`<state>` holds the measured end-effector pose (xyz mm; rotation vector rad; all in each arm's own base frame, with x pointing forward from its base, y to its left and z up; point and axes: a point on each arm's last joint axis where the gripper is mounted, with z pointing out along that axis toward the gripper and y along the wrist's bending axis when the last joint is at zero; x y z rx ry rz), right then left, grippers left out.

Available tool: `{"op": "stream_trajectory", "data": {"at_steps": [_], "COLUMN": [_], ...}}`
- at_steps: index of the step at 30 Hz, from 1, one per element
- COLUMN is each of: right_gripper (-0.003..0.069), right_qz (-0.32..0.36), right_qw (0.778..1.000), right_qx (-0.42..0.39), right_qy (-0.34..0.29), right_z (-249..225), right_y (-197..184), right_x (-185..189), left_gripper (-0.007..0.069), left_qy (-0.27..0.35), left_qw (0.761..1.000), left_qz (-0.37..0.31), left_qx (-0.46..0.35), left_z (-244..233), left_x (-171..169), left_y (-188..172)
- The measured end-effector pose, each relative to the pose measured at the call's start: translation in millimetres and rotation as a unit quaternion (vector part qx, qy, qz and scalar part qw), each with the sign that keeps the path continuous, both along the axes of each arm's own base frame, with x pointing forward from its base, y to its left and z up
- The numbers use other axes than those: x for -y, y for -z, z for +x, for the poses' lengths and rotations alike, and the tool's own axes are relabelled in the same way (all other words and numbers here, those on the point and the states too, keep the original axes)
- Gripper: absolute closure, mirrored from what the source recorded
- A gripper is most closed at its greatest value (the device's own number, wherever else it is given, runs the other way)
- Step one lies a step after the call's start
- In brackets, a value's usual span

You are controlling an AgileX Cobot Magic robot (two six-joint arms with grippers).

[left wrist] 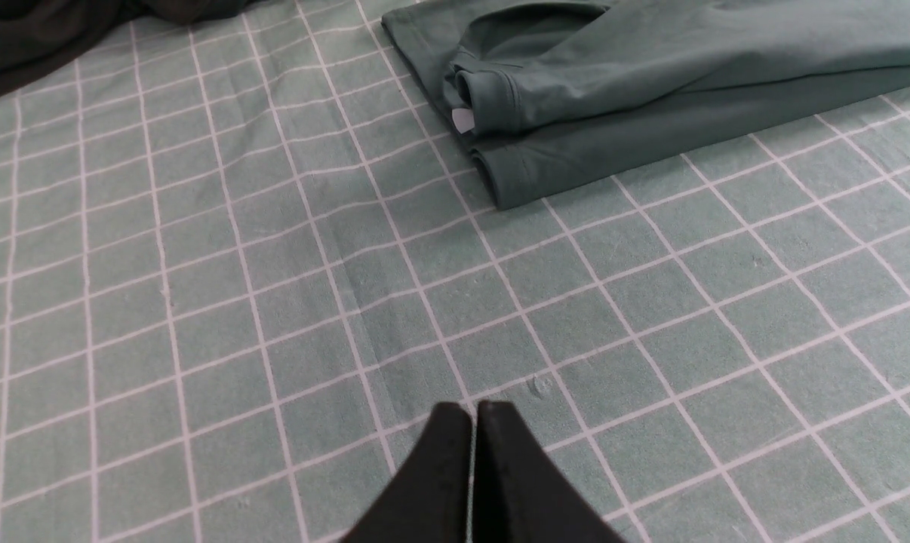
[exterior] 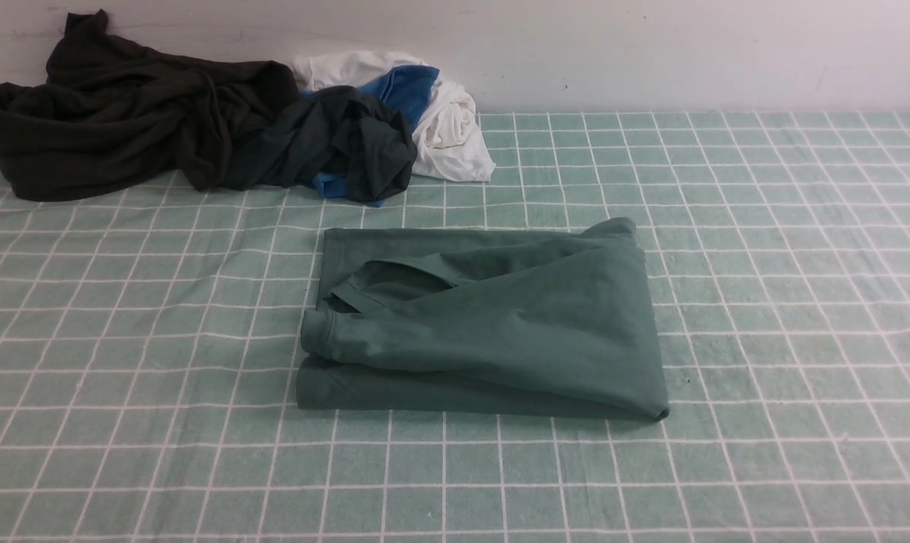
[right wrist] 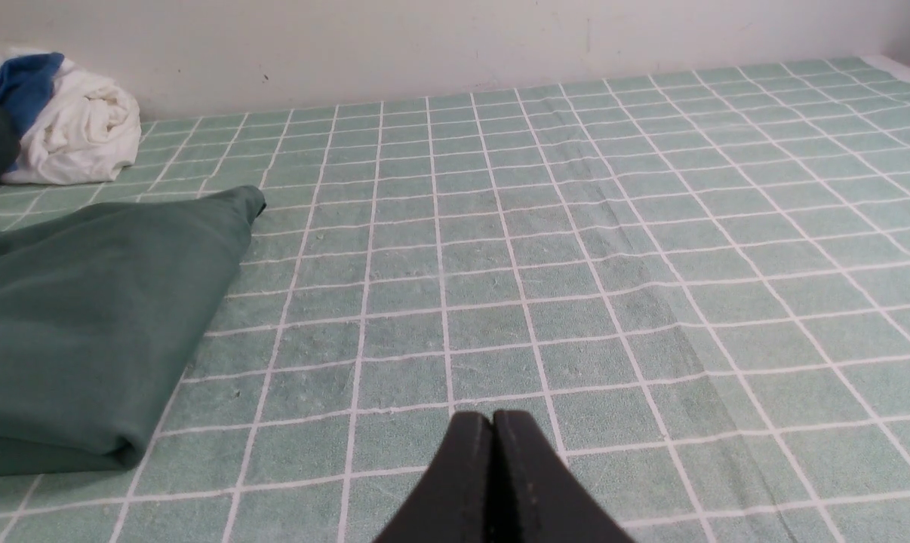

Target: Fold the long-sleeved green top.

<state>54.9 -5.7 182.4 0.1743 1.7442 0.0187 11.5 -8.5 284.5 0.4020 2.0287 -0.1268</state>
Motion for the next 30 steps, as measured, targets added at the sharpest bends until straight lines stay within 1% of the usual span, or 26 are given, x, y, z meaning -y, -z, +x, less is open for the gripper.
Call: {"op": "stream_trajectory", "data": {"at_steps": [20, 24, 26, 28, 29, 30], "right_gripper": [0.0673, 0.0673, 0.0673, 0.0673, 0.0673, 0.0673], "right_qz": [0.000, 0.000, 0.000, 0.000, 0.000, 0.000], "right_qw": [1.000, 1.000, 1.000, 1.000, 1.000, 1.000], "right_qx": [0.000, 0.000, 0.000, -0.001, -0.001, -0.001], "right_qy": [0.000, 0.000, 0.000, 0.000, 0.000, 0.001], "right_z": [0.0, 0.0, 0.0, 0.0, 0.0, 0.0], "right_y": [0.0, 0.0, 0.0, 0.1, 0.1, 0.1], "right_x": [0.0, 0.0, 0.0, 0.0, 0.0, 0.1], "left_gripper": [0.0628, 0.0628, 0.0628, 0.0628, 0.0628, 0.0628], "left_qy": [-0.004, -0.012, -0.019, -0.039, -0.039, -0.062], "left_qw": [1.000, 0.999, 0.996, 0.988, 0.987, 0.980], "left_qz": [0.006, 0.010, -0.004, -0.016, -0.018, -0.023], "left_qx": [0.002, 0.036, 0.089, 0.145, 0.154, 0.185], "left_z": [0.3, 4.3, 10.6, 18.8, 18.9, 24.9], "left_x": [-1.1, -2.4, -1.4, -1.0, -1.1, -1.8], "left_y": [0.0, -3.9, -9.0, -7.7, -9.2, -1.0]}}
